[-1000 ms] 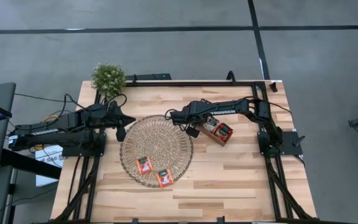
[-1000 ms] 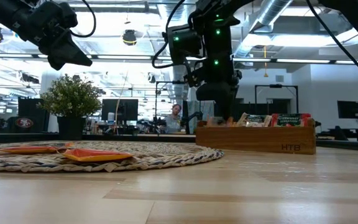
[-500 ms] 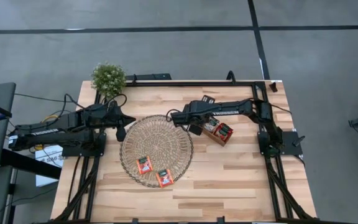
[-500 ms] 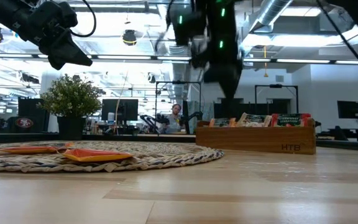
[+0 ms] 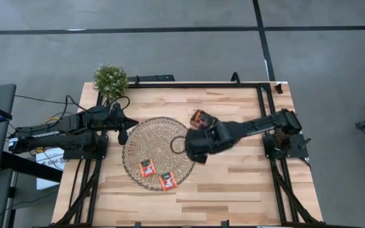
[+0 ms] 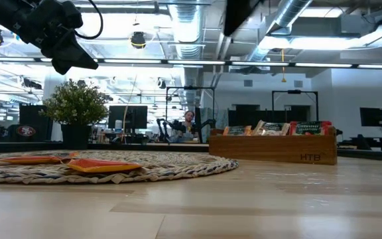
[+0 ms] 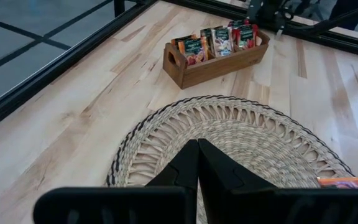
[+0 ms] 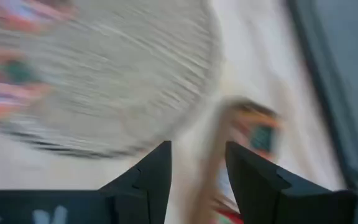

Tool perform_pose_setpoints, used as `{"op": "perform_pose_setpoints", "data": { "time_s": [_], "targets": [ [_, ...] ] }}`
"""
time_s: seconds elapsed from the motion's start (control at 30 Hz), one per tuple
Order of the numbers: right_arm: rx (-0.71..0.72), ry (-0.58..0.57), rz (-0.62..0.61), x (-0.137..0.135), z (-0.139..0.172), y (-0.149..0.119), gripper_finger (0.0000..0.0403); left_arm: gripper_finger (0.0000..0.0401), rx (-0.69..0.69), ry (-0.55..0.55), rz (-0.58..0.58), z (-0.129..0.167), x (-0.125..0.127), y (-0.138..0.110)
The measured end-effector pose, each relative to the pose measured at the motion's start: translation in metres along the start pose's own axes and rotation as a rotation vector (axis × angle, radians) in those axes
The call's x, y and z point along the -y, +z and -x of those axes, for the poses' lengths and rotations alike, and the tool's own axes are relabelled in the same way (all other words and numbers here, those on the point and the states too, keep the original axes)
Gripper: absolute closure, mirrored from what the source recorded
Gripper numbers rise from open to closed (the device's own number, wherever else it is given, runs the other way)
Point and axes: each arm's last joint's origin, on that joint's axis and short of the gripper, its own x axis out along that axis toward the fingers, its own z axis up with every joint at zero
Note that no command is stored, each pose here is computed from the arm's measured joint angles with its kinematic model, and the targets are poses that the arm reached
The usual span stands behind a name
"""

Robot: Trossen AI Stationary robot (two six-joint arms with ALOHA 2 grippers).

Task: Pick & Place Tea
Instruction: Put the orange tea bag into the left section of the wooden organizer

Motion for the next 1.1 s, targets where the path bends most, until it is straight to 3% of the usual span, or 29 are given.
{"op": "perform_pose_setpoints", "data": {
  "time_s": [0.23, 0.63, 0.9, 1.1],
  "targets": [
    [0.155, 0.297, 0.113, -0.028, 0.012, 0.012, 0.0273, 0.0401, -0.001, -0.003, 0.047, 0.000, 0.000, 0.000],
    [0.303, 0.368, 0.320, -0.036, 0.016, 0.022, 0.0275, 0.0401, -0.072, -0.097, 0.275, 0.000, 0.003, -0.004],
    [0.366, 0.467, 0.414, -0.043, -0.006, 0.023, 0.0282, 0.0401, -0.190, -0.047, 0.270, 0.001, 0.003, -0.017],
    [0.352, 0.445, 0.433, -0.039, -0.034, 0.020, 0.0282, 0.0401, -0.195, -0.044, 0.274, 0.001, 0.003, -0.017]
  ]
}}
